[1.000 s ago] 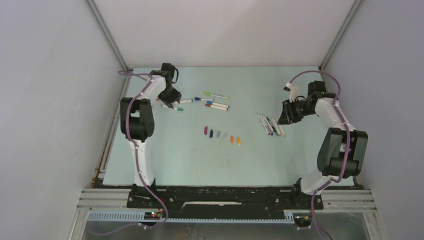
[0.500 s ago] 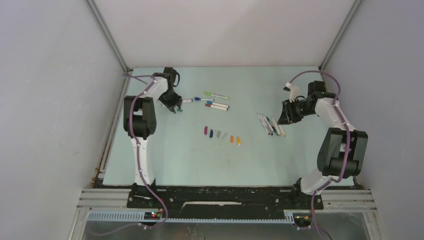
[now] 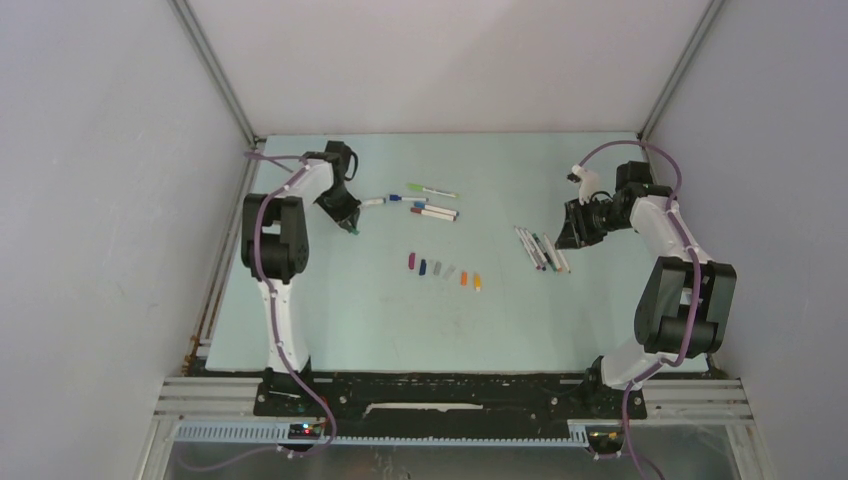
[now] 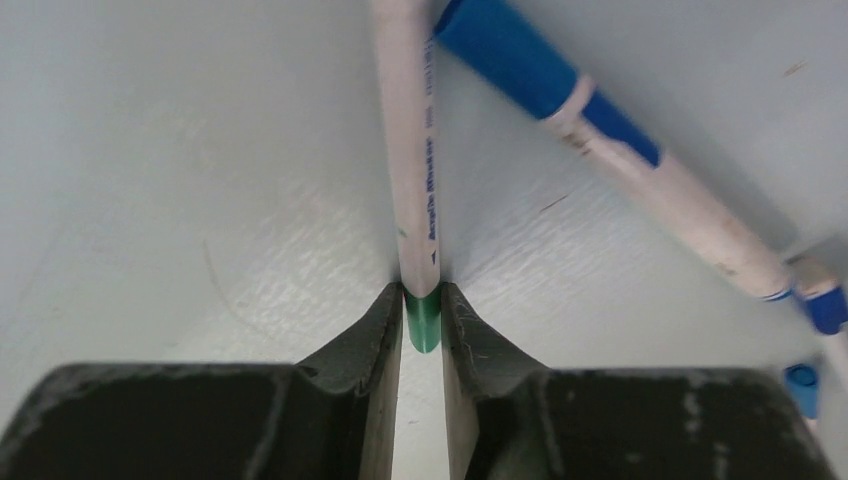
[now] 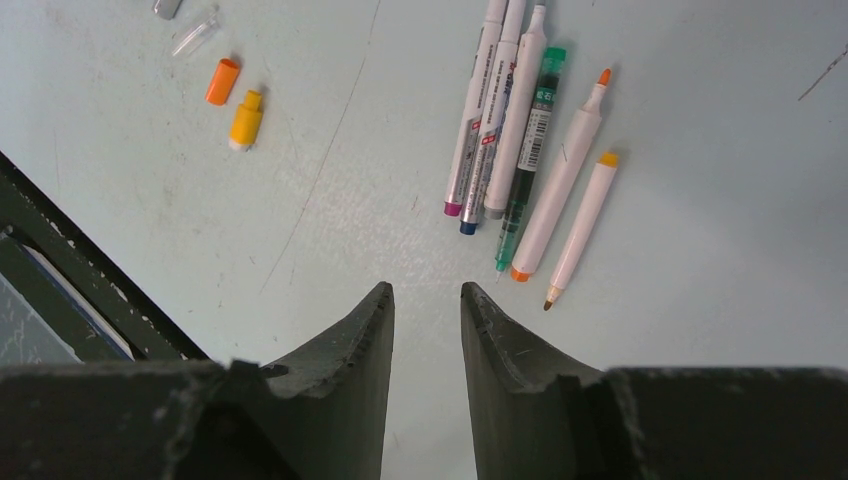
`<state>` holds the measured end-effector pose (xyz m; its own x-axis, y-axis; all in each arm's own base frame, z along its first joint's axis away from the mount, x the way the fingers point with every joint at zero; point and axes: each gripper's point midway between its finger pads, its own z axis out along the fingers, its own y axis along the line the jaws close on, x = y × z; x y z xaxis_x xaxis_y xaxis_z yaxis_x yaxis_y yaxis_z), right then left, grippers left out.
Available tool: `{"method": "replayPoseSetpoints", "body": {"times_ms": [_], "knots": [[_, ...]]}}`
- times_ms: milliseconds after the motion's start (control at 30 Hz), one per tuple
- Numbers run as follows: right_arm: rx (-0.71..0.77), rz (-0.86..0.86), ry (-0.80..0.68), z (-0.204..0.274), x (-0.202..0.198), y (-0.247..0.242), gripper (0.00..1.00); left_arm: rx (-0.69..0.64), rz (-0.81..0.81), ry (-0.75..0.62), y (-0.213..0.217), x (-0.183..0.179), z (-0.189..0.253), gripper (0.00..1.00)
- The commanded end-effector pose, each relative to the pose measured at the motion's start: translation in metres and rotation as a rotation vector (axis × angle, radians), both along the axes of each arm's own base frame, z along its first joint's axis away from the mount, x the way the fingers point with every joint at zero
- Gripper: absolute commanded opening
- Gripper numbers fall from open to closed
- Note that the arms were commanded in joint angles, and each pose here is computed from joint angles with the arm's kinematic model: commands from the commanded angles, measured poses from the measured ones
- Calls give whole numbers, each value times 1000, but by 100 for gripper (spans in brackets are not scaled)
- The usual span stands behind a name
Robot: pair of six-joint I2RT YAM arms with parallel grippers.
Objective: Open the pen caps
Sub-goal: Place the pen cap at the center of the board, then pick up the pen from the center of the board.
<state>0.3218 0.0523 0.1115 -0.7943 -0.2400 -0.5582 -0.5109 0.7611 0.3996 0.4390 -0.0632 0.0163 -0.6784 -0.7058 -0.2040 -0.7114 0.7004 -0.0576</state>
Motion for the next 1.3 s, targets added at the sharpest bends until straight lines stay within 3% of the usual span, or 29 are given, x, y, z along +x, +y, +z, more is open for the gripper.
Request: {"method": "replayPoseSetpoints", "body": {"times_ms": [0, 133, 367, 767, 933, 1133, 1267], "knots": [[-13, 13, -82, 22, 7, 1, 34, 28, -18, -15, 12, -23, 10, 22], [-11, 15, -87, 24, 7, 1, 34, 11, -31, -15, 11, -46, 6, 16], [-7, 17, -90, 25, 7, 2, 34, -30, -58, -41, 6, -82, 1, 15], [-1, 23, -92, 26, 6, 4, 34, -51, -121, -36, 4, -109, -7, 25], [1, 26, -97, 28, 6, 5, 34, -77, -130, -17, -2, -113, -15, 18], [14, 32, -109, 33, 4, 7, 34, -68, -131, -30, -2, -121, -13, 3], [34, 50, -121, 39, 1, 13, 34, -65, -139, -65, -4, -130, -7, 0]]}}
